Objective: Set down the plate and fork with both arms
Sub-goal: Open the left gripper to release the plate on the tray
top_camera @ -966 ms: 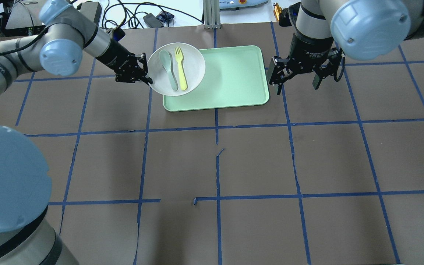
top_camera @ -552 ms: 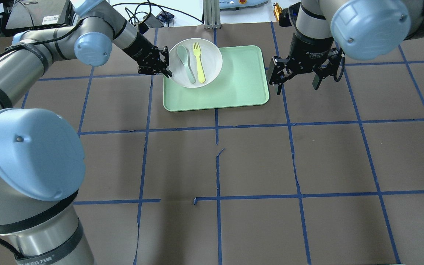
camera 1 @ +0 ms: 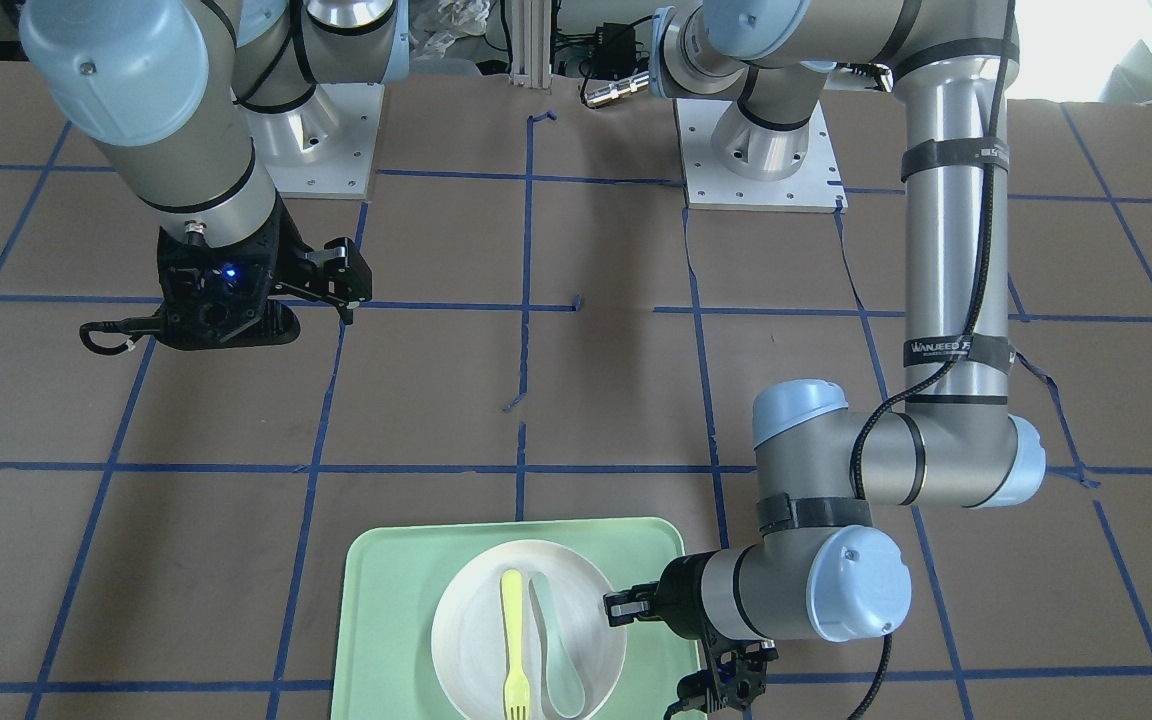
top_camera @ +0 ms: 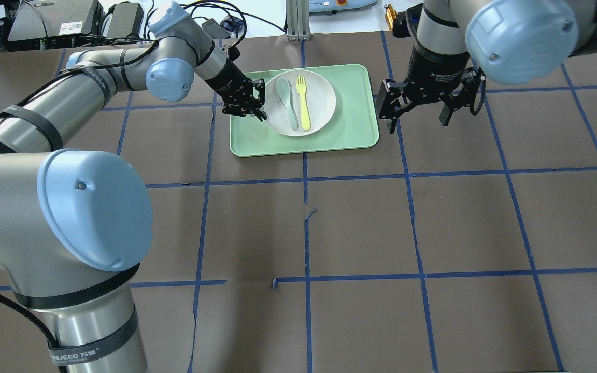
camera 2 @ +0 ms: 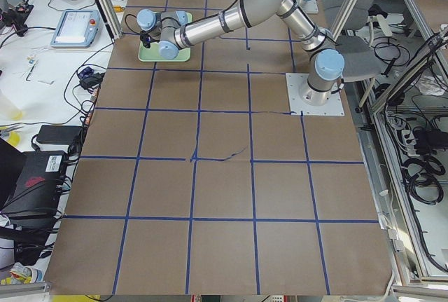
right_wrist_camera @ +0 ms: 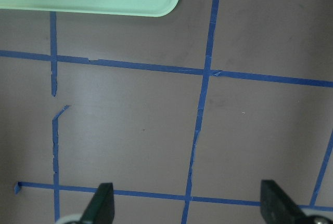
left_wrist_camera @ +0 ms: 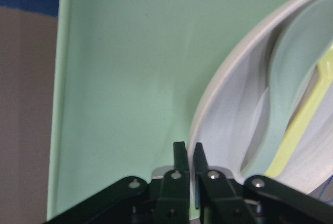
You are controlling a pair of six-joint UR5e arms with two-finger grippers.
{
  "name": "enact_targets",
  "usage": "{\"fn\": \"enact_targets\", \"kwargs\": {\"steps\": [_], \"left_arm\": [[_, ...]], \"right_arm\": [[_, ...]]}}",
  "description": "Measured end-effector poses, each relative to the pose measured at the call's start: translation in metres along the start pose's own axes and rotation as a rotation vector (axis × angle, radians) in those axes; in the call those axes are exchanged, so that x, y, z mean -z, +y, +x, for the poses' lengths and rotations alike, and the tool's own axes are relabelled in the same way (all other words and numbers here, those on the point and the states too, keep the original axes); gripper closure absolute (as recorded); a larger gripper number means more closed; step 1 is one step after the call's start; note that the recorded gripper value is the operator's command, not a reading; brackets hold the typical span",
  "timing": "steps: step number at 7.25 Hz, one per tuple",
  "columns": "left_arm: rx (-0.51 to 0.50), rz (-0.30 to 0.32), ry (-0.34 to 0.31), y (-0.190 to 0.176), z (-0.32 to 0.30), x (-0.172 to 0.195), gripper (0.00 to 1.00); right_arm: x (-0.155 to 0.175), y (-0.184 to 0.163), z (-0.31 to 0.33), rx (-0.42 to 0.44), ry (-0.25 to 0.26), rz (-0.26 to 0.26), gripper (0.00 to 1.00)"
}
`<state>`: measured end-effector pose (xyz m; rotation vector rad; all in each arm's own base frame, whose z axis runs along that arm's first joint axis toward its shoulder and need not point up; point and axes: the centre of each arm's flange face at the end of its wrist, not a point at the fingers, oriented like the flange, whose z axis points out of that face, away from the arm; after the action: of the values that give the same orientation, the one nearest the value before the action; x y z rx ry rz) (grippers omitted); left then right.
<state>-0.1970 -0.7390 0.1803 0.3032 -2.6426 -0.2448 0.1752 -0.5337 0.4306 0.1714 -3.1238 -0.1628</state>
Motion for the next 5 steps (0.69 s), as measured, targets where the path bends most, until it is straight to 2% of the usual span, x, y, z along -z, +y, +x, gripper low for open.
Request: {"fn": "enact_targets", "kwargs": {"steps": [1,2,3,5], "left_arm": [[-0.003,-0.005,-0.003,0.002,0.002,-0.004,0.71],[-0.005,-0.01,-0.005,0.004,0.003,-0.008,0.08],[-0.015,0.003,-0.003,0.005,0.003,-0.013,0.0],[-0.063,0.101,0.009,0.013,0.006,-0.002,0.0]], "right_arm": [[0.0,0.0,0.0,0.001,0.001,0.0,0.0],[0.0,0.0,0.0,0.001,0.001,0.001,0.0],[0.001,-0.001,0.0,0.001,0.001,0.007,0.0],[0.002,-0.008,0.0,0.0,0.002,0.034,0.0]]}}
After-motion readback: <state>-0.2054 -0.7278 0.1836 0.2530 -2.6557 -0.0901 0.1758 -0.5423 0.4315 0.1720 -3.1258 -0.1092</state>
